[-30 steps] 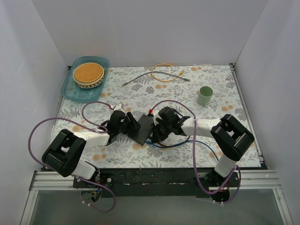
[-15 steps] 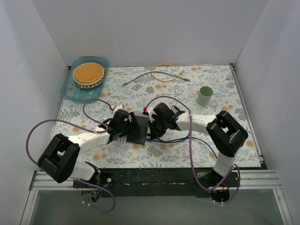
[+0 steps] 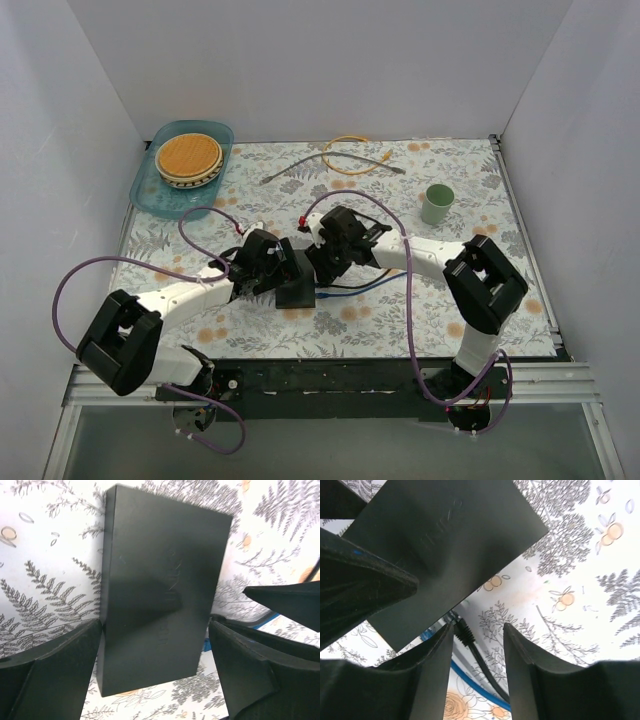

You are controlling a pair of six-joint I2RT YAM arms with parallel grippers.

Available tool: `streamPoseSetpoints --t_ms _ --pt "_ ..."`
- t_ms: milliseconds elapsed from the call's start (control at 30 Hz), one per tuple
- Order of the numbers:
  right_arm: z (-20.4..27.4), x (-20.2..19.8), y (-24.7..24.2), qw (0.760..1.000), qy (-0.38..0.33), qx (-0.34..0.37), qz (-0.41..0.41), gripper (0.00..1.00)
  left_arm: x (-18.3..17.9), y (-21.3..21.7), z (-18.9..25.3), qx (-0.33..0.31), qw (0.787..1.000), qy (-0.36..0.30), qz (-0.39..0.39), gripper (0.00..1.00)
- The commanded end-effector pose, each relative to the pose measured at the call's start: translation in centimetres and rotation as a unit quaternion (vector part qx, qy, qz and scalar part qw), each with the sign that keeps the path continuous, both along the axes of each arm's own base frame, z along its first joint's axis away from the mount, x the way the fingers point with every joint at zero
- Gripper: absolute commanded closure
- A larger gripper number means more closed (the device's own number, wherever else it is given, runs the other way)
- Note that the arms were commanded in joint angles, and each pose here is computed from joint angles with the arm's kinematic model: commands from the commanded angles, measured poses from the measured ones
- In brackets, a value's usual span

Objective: Insert the plug into the switch port

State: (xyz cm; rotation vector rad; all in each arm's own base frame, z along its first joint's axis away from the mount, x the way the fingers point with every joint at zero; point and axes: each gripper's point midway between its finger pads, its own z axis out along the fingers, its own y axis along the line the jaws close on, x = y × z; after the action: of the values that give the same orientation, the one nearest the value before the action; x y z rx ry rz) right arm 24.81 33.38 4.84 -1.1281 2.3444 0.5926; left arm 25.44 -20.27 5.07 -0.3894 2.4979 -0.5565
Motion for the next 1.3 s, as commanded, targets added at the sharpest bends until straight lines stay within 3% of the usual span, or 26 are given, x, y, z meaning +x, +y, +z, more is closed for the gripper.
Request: streamPoseSetpoints --t_ms 0,333,633,867,1267 --pt "1.8 0.5 -0.3 0.999 -0.029 -0.010 0.009 0.48 1.9 -0.1 2.9 -0.011 0.999 -0.031 0.005 0.11" --pt "6.1 3.0 -1.4 0.992 -0.104 0.024 -0.069 0.44 5.6 1.2 6.8 -0.012 0.996 -0.084 0.017 0.07" --pt "8.1 6.2 -4.1 0.982 -0.102 0.045 -0.151 0.44 9.9 3.2 9.6 0.023 0.991 -0.126 0.024 0.06" --pt "10.7 7.8 -7.9 0.969 -0.092 0.107 -0.205 0.44 16.8 3.0 12.3 0.091 0.982 -0.165 0.019 0.07" --pt "14.4 8.2 -12.1 0.947 -0.121 0.160 -0.249 0.44 28.7 3.5 9.4 0.229 0.958 -0.170 0.034 0.12"
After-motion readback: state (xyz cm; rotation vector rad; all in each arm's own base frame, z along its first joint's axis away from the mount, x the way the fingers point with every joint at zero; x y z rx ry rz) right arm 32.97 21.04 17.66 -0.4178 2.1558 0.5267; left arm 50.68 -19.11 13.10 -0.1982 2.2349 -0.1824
